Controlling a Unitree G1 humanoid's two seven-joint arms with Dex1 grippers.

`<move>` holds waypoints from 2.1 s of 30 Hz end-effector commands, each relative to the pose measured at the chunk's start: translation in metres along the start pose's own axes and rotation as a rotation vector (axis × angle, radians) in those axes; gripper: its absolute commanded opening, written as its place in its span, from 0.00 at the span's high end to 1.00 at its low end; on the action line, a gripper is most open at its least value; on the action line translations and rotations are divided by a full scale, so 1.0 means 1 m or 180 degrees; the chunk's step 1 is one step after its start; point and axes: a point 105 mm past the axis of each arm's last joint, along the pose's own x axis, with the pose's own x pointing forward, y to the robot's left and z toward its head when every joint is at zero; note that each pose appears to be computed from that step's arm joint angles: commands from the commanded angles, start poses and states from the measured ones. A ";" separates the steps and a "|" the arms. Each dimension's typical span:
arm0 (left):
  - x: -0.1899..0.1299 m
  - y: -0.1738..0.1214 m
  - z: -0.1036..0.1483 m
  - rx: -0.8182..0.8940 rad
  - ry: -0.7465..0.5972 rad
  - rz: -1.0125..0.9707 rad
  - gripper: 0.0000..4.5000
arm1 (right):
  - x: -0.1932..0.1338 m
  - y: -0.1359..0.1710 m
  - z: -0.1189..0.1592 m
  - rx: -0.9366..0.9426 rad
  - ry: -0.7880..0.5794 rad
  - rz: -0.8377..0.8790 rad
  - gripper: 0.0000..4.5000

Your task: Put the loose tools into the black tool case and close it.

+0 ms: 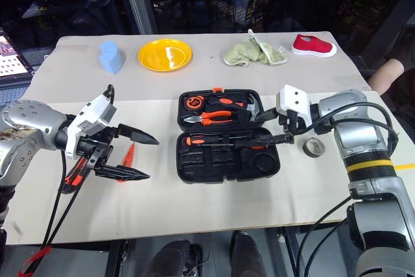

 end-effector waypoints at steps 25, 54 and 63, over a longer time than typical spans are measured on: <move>-0.001 0.007 0.010 0.0188 0.0013 0.0034 0.00 | 0.069 0.032 -0.036 0.0611 0.0047 -0.0089 0.99; -0.058 -0.005 -0.054 -0.0868 -0.0150 0.1757 0.00 | -0.017 0.081 0.099 0.0812 -0.1327 -0.0088 0.52; -0.091 -0.063 -0.094 -0.1368 0.0446 0.2368 0.00 | -0.003 0.085 0.102 0.0690 -0.1363 0.0131 0.01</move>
